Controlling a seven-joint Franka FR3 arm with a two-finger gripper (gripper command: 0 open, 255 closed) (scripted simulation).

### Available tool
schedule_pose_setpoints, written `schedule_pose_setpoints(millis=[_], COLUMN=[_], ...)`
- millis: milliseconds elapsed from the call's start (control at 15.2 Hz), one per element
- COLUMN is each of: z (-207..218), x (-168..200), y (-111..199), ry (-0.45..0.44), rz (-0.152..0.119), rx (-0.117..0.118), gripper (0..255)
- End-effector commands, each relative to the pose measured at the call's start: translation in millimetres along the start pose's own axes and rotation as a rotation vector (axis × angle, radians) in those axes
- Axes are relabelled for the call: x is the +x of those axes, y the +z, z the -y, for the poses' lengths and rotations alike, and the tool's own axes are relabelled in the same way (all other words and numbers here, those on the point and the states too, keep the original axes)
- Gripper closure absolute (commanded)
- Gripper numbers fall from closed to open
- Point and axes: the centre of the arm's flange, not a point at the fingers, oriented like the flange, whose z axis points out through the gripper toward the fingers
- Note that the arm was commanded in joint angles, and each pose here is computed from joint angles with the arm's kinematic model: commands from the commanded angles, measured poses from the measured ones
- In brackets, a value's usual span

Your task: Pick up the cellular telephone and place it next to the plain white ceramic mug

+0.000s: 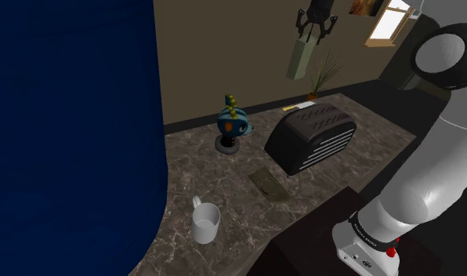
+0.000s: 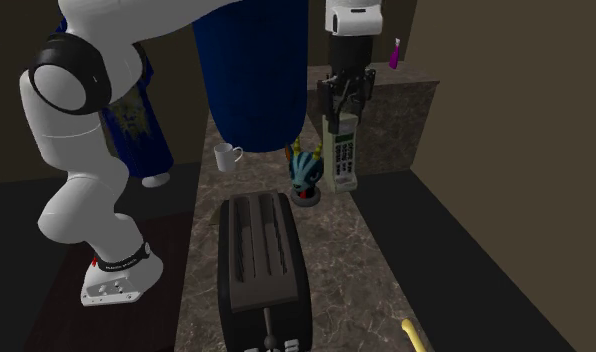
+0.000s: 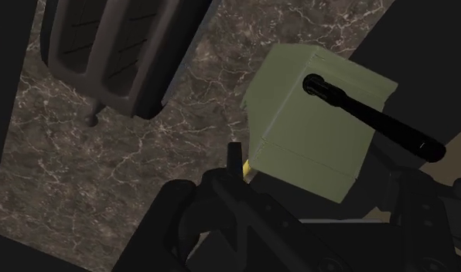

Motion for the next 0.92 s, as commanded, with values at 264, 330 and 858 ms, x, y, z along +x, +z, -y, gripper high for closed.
schedule_pose_setpoints(millis=[264,330,858], z=[-8,-9,-19], x=[-75,-88,-193], y=[-6,-7,-17], ry=[0.001,0.001,0.001], rz=[0.000,0.000,0.000], rx=[0.000,0.000,0.000], gripper=[255,255,255])
